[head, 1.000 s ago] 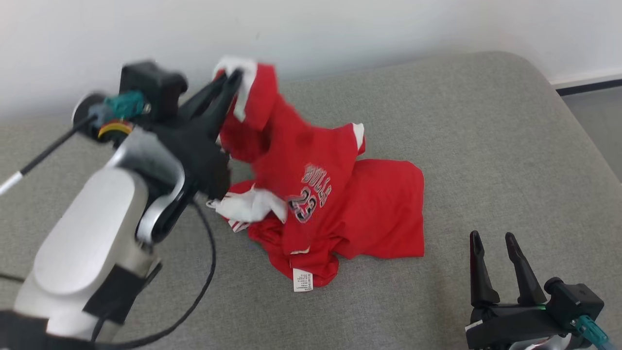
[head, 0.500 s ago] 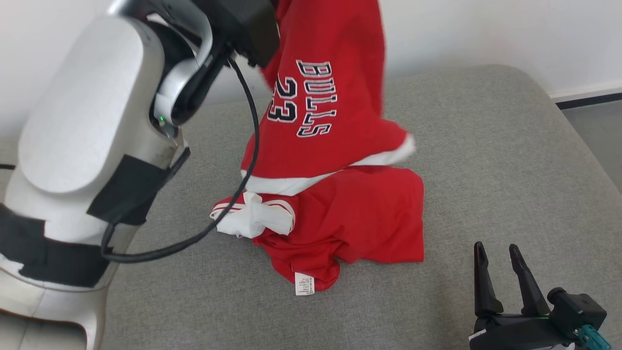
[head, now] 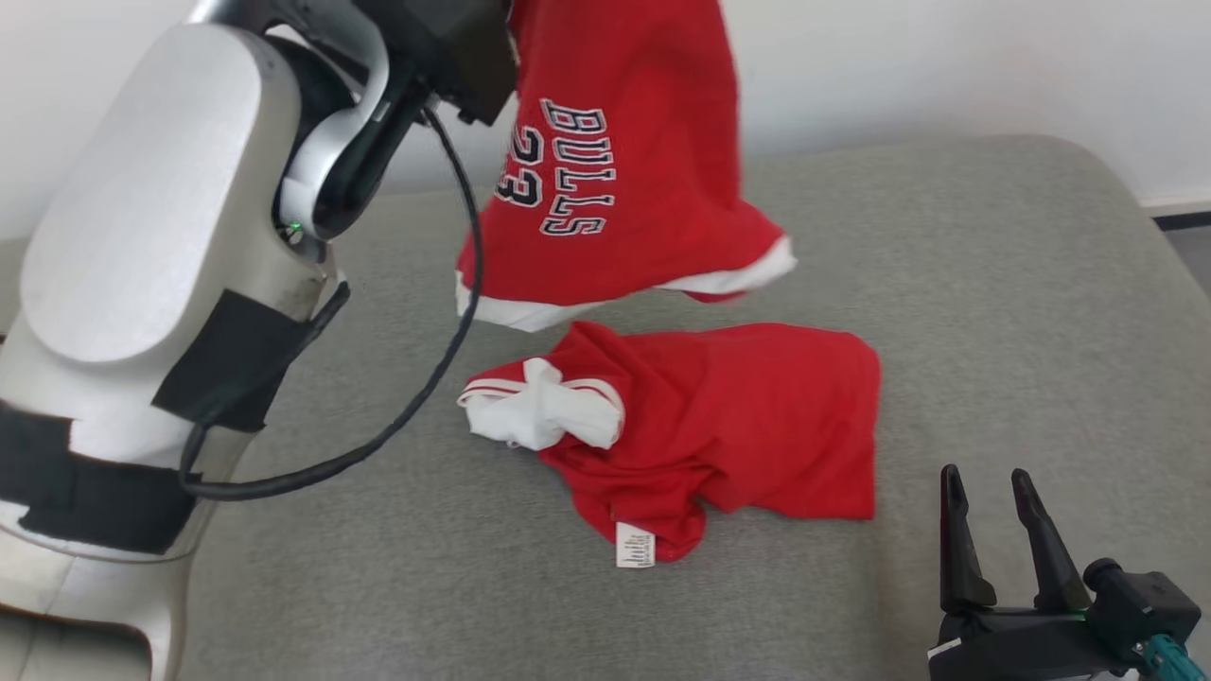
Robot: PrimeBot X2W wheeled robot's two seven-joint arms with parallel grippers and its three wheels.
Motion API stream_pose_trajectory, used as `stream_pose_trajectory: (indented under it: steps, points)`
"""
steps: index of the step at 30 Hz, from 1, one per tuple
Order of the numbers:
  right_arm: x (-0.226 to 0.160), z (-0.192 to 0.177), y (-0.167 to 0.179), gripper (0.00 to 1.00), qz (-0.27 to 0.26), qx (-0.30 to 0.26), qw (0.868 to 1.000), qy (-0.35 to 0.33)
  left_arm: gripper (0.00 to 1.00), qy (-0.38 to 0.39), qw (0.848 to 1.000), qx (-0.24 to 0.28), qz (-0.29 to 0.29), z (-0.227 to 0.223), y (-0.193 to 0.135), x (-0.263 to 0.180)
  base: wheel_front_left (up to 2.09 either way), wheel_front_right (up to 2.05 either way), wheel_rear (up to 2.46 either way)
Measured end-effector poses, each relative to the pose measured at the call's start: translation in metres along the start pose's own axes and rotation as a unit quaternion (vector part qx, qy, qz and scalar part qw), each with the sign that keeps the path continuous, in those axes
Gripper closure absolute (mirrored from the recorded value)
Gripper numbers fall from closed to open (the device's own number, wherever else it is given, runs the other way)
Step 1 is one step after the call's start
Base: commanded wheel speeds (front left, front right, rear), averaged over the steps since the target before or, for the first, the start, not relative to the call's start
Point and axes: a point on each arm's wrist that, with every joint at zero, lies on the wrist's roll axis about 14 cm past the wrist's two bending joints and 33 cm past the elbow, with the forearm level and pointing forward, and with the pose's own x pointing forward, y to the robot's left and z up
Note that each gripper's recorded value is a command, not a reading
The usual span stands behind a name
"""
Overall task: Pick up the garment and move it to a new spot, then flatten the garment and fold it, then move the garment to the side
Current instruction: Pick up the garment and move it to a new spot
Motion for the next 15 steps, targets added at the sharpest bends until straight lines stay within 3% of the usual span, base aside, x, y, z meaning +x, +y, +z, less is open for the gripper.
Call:
stream_pose_trajectory:
  steps: [7, 15]
  points:
    - [0.024, 0.000, 0.031, 0.00, 0.049, -0.017, 0.999, -0.005, 1.00, 0.026, 0.996, 0.025, 0.087, -0.013, 0.066, -0.047, 0.00, 0.00, 0.00]
    - [0.054, -0.005, 0.080, 0.00, 0.120, -0.033, 0.992, -0.006, 1.00, 0.076, 0.976, 0.072, 0.189, -0.031, 0.136, -0.120, 0.00, 0.00, 0.00]
